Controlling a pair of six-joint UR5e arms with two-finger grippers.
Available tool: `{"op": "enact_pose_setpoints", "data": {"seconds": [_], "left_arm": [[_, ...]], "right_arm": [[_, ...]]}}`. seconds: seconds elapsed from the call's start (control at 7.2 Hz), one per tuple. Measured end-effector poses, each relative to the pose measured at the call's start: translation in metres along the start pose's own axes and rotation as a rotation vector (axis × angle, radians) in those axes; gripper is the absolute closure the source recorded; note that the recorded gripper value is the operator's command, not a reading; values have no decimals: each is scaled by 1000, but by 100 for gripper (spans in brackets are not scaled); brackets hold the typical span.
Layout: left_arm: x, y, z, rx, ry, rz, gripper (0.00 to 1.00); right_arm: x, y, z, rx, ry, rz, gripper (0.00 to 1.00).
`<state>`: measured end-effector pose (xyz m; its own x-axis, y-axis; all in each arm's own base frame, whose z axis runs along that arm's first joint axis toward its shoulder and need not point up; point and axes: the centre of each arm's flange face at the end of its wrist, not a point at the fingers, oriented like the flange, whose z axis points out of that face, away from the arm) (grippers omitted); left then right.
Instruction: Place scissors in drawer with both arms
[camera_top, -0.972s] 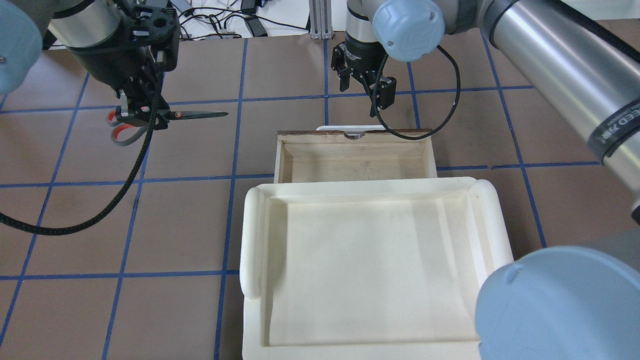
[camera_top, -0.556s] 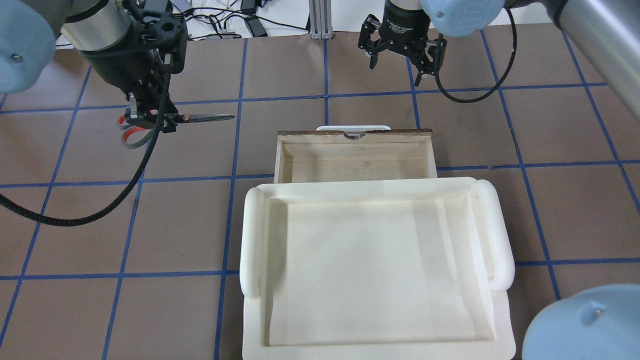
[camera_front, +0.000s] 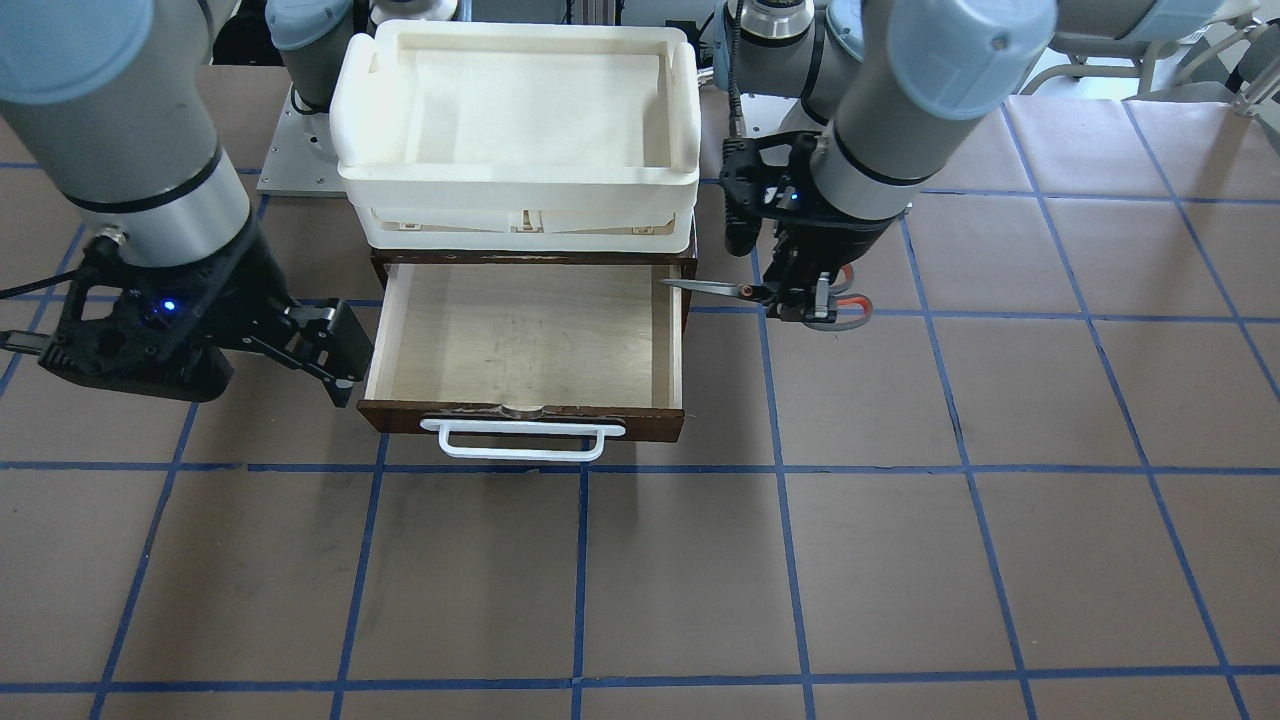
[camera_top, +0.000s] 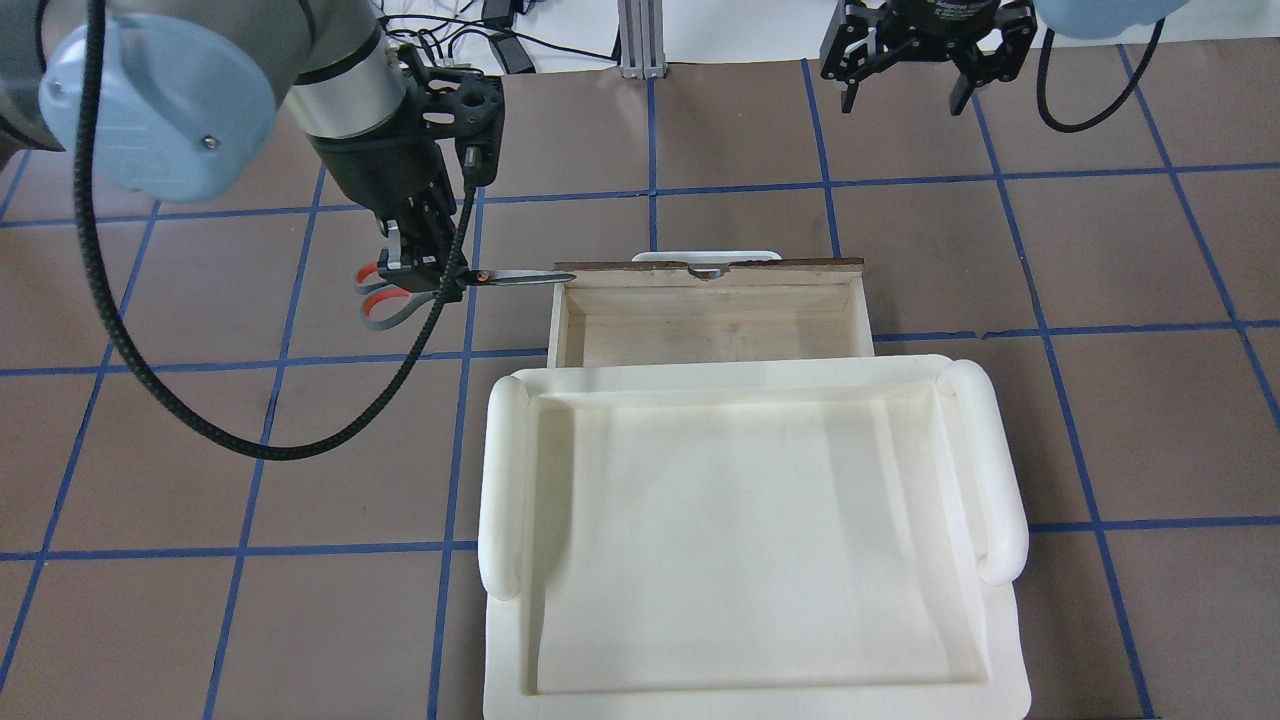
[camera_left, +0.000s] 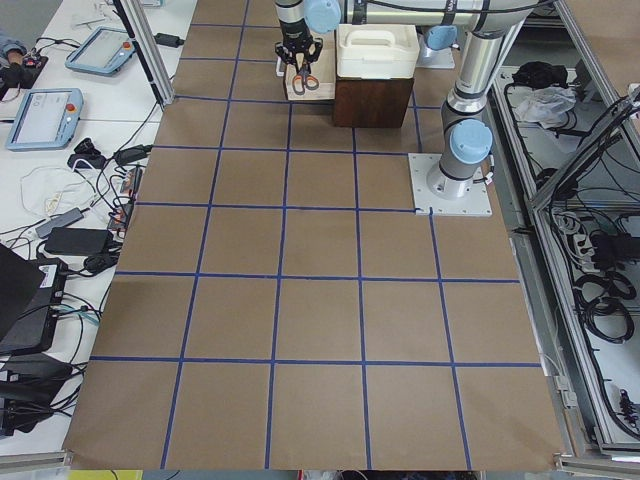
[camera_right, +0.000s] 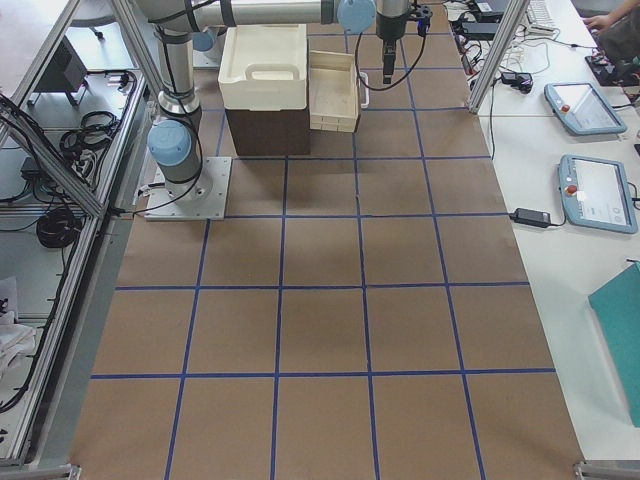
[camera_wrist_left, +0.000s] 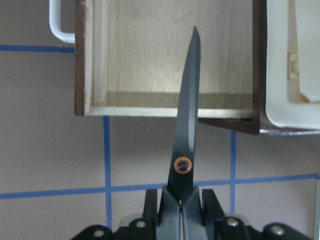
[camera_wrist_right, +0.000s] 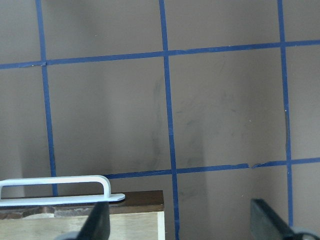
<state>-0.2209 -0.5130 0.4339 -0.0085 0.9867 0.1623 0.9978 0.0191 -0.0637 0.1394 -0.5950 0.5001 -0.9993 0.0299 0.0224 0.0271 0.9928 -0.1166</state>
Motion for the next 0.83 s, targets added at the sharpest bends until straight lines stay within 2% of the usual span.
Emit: {"op": "enact_pose_setpoints", "data": {"seconds": [0.42, 0.83], "left_arm": [[-2, -82, 45, -16, -13, -53, 94], [-3, -142, 65, 12, -2, -24, 93]], "right_arm": [[11, 4, -1, 5, 0, -49, 0], [16, 8, -7, 56, 4, -47, 0]]}}
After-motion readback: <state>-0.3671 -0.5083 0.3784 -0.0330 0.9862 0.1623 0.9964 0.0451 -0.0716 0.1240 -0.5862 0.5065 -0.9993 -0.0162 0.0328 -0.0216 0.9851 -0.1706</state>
